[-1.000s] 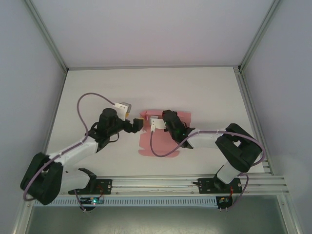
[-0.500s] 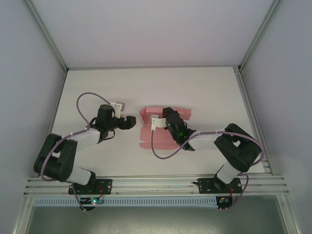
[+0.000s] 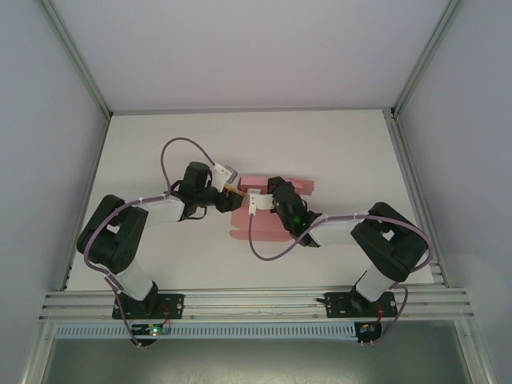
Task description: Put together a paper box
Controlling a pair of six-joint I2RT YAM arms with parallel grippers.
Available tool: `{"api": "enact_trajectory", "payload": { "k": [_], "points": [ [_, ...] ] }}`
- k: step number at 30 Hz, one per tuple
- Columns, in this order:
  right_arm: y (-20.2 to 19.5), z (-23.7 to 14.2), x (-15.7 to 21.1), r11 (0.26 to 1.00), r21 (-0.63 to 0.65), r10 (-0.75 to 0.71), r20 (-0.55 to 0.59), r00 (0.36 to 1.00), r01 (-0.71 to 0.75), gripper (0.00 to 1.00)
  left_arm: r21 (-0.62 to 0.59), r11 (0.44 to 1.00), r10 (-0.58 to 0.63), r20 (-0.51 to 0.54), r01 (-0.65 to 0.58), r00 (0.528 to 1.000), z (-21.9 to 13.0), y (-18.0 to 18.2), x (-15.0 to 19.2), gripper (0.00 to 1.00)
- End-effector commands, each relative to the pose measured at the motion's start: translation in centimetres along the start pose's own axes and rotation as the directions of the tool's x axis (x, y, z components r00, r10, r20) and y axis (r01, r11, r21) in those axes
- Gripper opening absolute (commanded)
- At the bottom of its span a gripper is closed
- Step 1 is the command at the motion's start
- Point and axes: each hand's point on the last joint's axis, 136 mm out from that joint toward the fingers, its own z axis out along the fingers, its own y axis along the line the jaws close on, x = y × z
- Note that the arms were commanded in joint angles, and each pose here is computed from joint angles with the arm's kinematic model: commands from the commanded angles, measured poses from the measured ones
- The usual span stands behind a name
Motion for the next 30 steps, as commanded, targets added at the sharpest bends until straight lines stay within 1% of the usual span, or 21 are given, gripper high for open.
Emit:
{"api": "enact_trajectory", "payload": {
  "k": [1, 3, 4, 7, 9, 11, 12, 14, 15, 19, 22, 23, 26, 27, 30],
  "points": [
    [0.7, 0.0, -0.1, 1.0, -0.022, 0.022, 0.002, 1.0, -0.022, 0.0, -0.056, 0.998, 0.043, 0.01, -0.043, 0.999, 0.4, 0.6, -0.3, 0.43],
    [1.3, -0.2, -0.3, 0.999, -0.043, 0.015, 0.01, 1.0, -0.014, 0.0, -0.116, 0.992, 0.051, 0.038, -0.046, 0.998, 0.6, 1.3, -0.6, 0.42],
    [1.8, -0.3, -0.5, 0.998, -0.063, 0.008, 0.015, 1.0, -0.007, 0.0, -0.16, 0.986, 0.05, 0.066, -0.039, 0.997, 0.6, 1.8, -1.0, 0.39],
    [2.9, -0.3, -0.7, 0.993, -0.115, 0.005, 0.023, 1.0, -0.002, 0.0, -0.2, 0.976, 0.11, 0.1, -0.088, 0.989, 1.5, 1.7, -1.8, 0.4],
    [4.0, -0.3, -0.7, 0.986, -0.167, -0.007, 0.025, 1.0, 0.011, 0.0, -0.194, 0.973, 0.153, 0.115, -0.129, 0.982, 2.3, 1.2, -2.3, 0.43],
    [4.9, -0.2, -0.7, 0.976, -0.215, -0.02, 0.028, 0.999, 0.025, 0.0, -0.155, 0.977, 0.168, 0.123, -0.148, 0.978, 2.9, 0.5, -2.7, 0.43],
    [5.2, -0.2, -0.7, 0.973, -0.228, -0.02, 0.026, 0.999, 0.026, 0.0, -0.147, 0.978, 0.168, 0.132, -0.149, 0.977, 3.0, 0.5, -3.0, 0.43],
    [5.4, 0.0, -0.5, 0.971, -0.238, -0.01, 0.02, 1.0, 0.015, 0.0, -0.135, 0.979, 0.172, 0.133, -0.154, 0.976, 3.2, 0.3, -3.2, 0.47],
    [5.6, 0.0, -0.3, 0.97, -0.244, -0.018, 0.014, 1.0, 0.021, 0.0, -0.134, 0.979, 0.17, 0.133, -0.152, 0.977, 3.2, 0.3, -3.2, 0.47],
    [6.2, 0.2, 1.4, 0.969, -0.228, -0.109, -0.036, 0.993, 0.098, 0.0, -0.089, 0.983, 0.172, 0.119, -0.162, 0.978, 2.7, -0.7, -2.0, 0.46],
    [6.7, 0.0, 1.8, 0.964, -0.219, -0.159, -0.027, 0.987, 0.15, 0.0, -0.075, 0.983, 0.177, 0.103, -0.17, 0.979, 2.3, -1.0, -1.3, 0.46],
    [7.0, -0.1, 1.7, 0.959, -0.213, -0.195, -0.014, 0.981, 0.187, 0.0, -0.072, 0.983, 0.176, 0.097, -0.169, 0.98, 2.2, -1.0, -1.1, 0.45],
    [7.2, -0.1, 1.7, 0.962, -0.126, -0.248, -0.026, 0.968, 0.243, 0.0, -0.02, 0.989, 0.149, 0.079, -0.148, 0.986, 2.0, -1.4, -0.6, 0.44],
    [7.3, -0.2, 1.7, 0.956, -0.107, -0.277, -0.026, 0.961, 0.272, 0.0, 0.005, 0.99, 0.14, 0.083, -0.141, 0.987, 1.9, -1.5, -0.6, 0.43],
    [7.6, -0.2, 2.1, 0.94, -0.047, -0.34, -0.049, 0.939, 0.337, 0.0, 0.017, 0.994, 0.103, 0.116, -0.106, 0.988, 1.6, -0.8, -1.1, 0.43]
  ]
}}
